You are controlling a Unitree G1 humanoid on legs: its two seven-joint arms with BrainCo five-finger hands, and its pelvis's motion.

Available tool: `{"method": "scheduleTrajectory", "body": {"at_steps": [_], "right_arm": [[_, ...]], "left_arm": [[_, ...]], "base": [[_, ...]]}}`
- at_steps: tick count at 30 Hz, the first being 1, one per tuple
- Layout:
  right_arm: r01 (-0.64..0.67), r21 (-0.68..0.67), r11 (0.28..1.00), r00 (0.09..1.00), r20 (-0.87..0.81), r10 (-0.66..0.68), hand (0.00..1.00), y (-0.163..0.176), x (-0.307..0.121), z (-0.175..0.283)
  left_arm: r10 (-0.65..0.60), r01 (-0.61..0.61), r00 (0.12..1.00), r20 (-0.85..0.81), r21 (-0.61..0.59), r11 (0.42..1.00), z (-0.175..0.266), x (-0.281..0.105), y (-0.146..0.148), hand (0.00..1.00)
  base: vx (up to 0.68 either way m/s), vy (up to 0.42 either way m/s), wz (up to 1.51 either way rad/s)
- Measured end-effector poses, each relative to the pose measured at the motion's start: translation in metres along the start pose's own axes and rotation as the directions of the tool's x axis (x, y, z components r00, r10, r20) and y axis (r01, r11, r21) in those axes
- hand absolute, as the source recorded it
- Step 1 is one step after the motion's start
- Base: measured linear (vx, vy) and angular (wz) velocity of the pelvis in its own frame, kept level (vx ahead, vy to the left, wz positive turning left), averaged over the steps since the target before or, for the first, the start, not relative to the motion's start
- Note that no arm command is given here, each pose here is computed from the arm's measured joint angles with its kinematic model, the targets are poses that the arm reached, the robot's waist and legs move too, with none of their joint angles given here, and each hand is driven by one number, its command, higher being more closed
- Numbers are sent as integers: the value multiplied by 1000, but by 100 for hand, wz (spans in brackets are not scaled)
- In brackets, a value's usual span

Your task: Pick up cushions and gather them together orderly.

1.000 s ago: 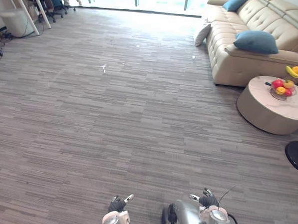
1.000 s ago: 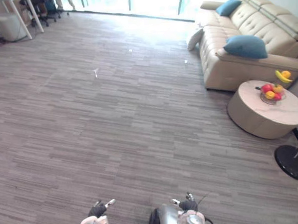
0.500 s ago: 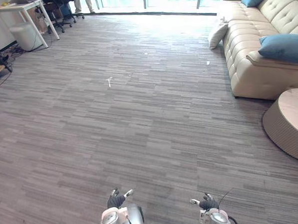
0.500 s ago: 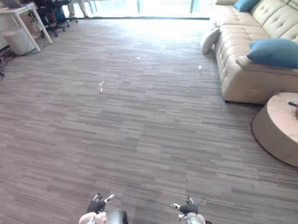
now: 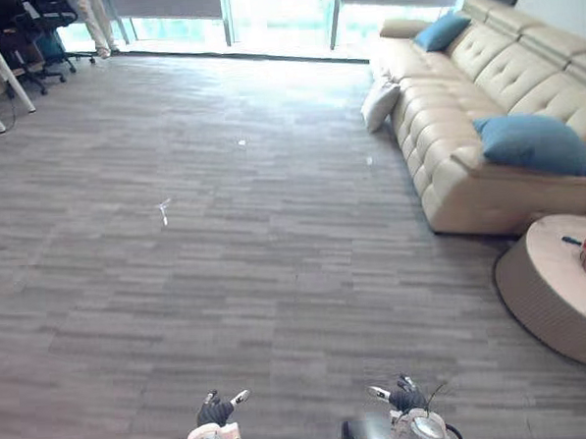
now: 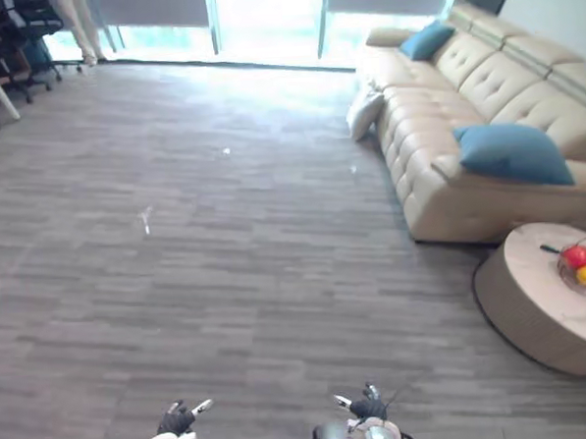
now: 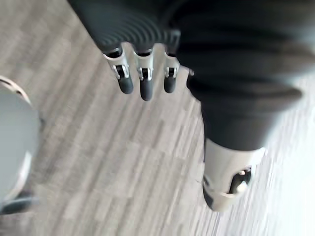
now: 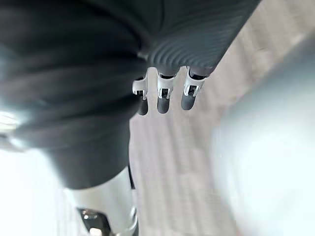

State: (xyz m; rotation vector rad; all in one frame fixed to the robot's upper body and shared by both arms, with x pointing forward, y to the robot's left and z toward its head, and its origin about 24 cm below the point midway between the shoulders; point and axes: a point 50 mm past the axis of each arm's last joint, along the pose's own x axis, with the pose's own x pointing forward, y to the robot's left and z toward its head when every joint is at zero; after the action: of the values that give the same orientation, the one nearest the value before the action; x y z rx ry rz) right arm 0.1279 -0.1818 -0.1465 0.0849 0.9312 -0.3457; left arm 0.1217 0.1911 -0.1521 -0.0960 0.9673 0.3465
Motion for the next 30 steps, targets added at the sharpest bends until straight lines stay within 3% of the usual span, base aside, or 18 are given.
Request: {"method": "scheduleTrajectory", "body": {"at_steps": [7,16,24,30], "right_arm": [[40,-22,999,999,5,-40,0,-20,5,7],[2,-38,999,999,-43,-4,0,-4,4,0],[-58,-31,998,995,-87,55,0,21,-5,-16],[-48,-57,997,998,-35,46,0,14,-3,-7]], "left_arm": [[-97,98,995,-19,47,994,-5,-3,-30,0],[-51,49,996,73,28,998,10,-4,-15,0],[5,-5,995,99,2,1000,11,-5,6,0],[18,-19,999,31,28,999,2,-2,8,0]], "base": [[788,-159,43],[649,-29,-39],[654,296,-50],[587,206,13]]}}
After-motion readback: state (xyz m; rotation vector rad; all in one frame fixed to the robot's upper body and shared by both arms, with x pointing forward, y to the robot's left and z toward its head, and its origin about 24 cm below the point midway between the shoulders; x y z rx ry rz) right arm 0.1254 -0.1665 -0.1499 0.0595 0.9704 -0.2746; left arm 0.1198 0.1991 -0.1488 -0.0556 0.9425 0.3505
